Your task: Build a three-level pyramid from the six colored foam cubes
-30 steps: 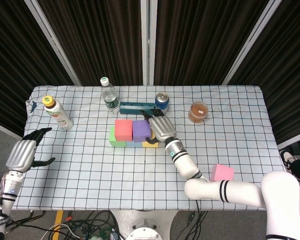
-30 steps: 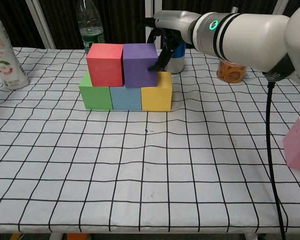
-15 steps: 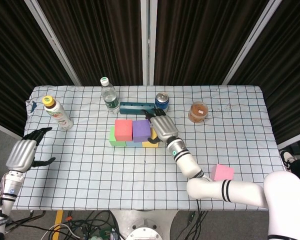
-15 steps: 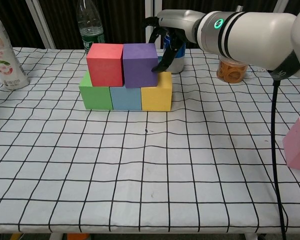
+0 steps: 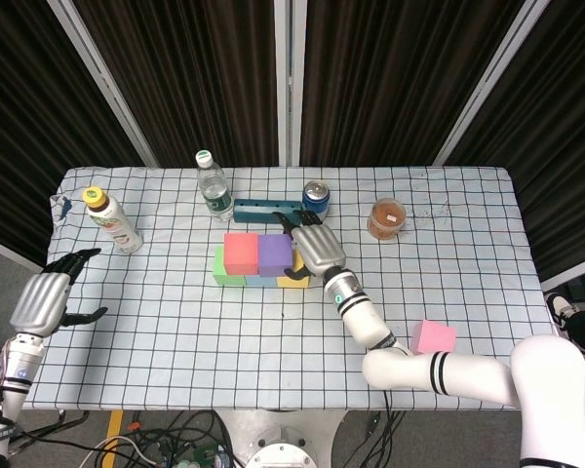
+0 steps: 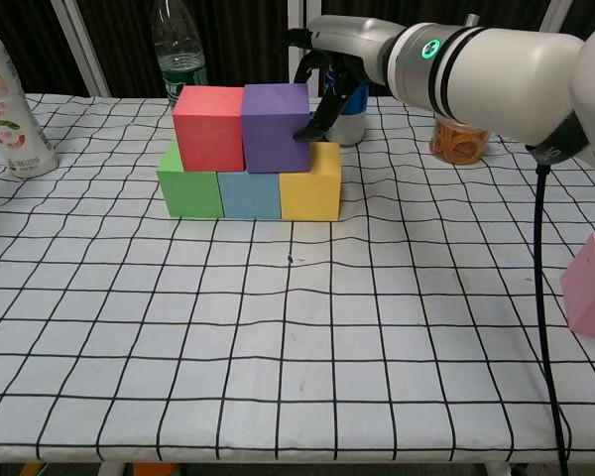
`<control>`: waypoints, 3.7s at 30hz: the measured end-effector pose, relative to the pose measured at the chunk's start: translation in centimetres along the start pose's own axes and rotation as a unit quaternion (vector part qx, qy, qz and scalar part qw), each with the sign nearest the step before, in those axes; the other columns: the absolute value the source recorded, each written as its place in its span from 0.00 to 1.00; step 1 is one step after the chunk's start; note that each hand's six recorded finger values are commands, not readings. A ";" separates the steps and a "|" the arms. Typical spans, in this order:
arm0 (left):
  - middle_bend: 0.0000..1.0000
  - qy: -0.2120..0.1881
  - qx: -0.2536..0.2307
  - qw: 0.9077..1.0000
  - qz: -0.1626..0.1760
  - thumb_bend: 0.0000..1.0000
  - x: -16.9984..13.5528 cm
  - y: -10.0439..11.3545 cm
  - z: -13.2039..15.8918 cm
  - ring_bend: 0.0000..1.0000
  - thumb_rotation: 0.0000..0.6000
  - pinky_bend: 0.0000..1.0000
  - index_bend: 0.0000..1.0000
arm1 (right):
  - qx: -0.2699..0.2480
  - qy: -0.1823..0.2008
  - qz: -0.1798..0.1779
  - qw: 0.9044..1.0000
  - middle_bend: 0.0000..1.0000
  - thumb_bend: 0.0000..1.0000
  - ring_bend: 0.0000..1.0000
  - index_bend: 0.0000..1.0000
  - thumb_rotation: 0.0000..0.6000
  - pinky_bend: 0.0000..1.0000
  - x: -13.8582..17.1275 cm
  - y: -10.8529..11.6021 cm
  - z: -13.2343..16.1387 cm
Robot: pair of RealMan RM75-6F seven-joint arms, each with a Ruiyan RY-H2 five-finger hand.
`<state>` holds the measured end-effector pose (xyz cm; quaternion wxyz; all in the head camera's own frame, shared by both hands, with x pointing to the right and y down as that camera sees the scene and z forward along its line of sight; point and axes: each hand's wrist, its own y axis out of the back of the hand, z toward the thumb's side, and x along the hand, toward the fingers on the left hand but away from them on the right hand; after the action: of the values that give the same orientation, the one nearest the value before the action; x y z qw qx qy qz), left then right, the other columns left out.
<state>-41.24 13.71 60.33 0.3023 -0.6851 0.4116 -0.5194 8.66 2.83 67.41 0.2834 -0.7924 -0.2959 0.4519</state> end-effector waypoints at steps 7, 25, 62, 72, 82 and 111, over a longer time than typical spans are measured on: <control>0.16 -0.001 0.000 1.000 -0.002 0.12 -0.1 0.0 0.0 0.16 1.00 0.25 0.14 | -0.004 -0.004 -0.004 1.000 0.35 0.17 0.02 0.00 1.00 0.00 0.0 0.2 -0.3; 0.16 0.001 -0.002 1.000 -0.003 0.12 0.0 -0.1 -0.1 0.16 1.00 0.25 0.14 | -0.005 -0.012 0.000 1.000 0.35 0.17 0.02 0.00 1.00 0.00 -0.3 -0.2 -0.1; 0.16 -0.001 -0.003 1.000 0.002 0.12 -0.1 0.0 -0.2 0.16 1.00 0.25 0.14 | -0.002 -0.015 0.010 1.000 0.23 0.16 0.02 0.00 1.00 0.00 -0.2 -0.7 0.1; 0.16 0.003 -0.003 1.000 0.009 0.12 -0.2 0.4 -0.4 0.16 1.00 0.25 0.14 | -0.003 -0.002 0.002 1.000 0.10 0.16 0.00 0.00 1.00 0.00 1.1 0.7 0.1; 0.16 0.014 -0.005 1.000 0.027 0.12 -0.2 1.0 -1.2 0.16 1.00 0.24 0.14 | -0.003 -0.025 -0.045 0.999 0.16 0.16 0.00 0.00 1.00 0.00 8.4 6.7 -5.7; 0.16 0.014 -0.005 1.000 -0.002 0.12 1.8 0.0 0.1 0.16 1.00 0.24 0.14 | -0.073 -0.145 0.018 0.987 0.20 0.01 0.00 0.00 1.00 0.00 26.9 -1.9 -21.0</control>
<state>-40.96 12.11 61.17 0.2922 -0.6798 0.4173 -0.5277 38.03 19.75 63.04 0.1704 -0.7425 -0.3515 0.5441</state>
